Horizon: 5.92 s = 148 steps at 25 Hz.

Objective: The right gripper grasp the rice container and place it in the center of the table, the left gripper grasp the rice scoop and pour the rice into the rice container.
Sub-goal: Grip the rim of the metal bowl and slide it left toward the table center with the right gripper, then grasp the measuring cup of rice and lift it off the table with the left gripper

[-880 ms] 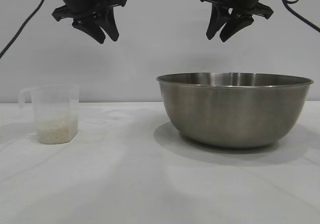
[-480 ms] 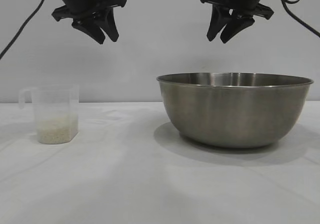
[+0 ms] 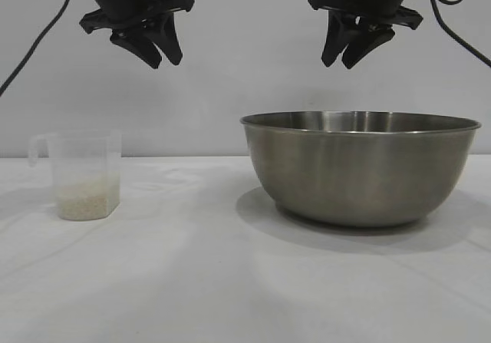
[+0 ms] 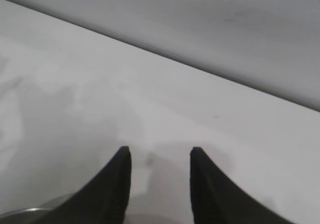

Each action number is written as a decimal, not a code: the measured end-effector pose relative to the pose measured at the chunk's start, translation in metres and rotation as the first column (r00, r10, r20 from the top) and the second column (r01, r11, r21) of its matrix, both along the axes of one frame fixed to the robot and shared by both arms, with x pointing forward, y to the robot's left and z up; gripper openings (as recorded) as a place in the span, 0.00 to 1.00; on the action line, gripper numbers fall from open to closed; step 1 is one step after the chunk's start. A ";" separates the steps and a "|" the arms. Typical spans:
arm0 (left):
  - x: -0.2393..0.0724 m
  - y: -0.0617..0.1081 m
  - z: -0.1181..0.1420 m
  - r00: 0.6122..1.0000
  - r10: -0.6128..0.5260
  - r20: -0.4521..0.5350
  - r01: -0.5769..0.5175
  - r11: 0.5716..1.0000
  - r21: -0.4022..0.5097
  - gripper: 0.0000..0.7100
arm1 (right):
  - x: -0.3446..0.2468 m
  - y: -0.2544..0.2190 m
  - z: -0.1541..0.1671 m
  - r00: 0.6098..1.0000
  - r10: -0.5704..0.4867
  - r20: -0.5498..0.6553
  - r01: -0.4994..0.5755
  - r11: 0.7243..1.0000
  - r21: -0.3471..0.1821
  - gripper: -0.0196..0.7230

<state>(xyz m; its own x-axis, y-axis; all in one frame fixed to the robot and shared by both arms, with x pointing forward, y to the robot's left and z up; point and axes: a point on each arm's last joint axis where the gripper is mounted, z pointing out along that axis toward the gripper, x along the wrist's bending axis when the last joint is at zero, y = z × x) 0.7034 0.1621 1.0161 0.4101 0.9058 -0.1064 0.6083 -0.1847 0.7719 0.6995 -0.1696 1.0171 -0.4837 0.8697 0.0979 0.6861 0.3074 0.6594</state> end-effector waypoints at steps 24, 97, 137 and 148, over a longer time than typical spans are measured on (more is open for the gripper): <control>-0.004 -0.001 0.006 1.000 -0.015 -0.004 0.015 1.000 0.004 0.32 | -0.054 -0.064 0.044 0.924 -0.027 -0.381 -0.011 0.995 -0.096 0.32; -0.004 -0.001 0.007 1.000 -0.018 -0.007 0.018 1.000 0.005 0.32 | -0.062 0.000 -0.057 0.780 0.082 -0.620 -0.126 0.992 -0.027 0.65; -0.004 -0.001 0.007 1.000 -0.019 -0.009 0.019 1.000 0.005 0.32 | -0.225 -0.098 0.041 0.933 -0.242 0.266 0.255 0.967 -0.014 0.60; -0.006 -0.001 0.005 0.999 -0.032 -0.035 0.032 0.999 0.007 0.32 | -0.315 -0.094 0.070 0.979 -0.140 0.149 0.138 0.990 0.019 0.60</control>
<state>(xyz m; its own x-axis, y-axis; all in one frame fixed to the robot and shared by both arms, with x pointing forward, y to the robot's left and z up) 0.6970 0.1608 1.0212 0.4350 0.8932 -0.1141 0.6282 -0.2103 0.7491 0.3841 -0.2636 1.0875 -0.3679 0.9289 0.0411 0.6150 0.2100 0.7601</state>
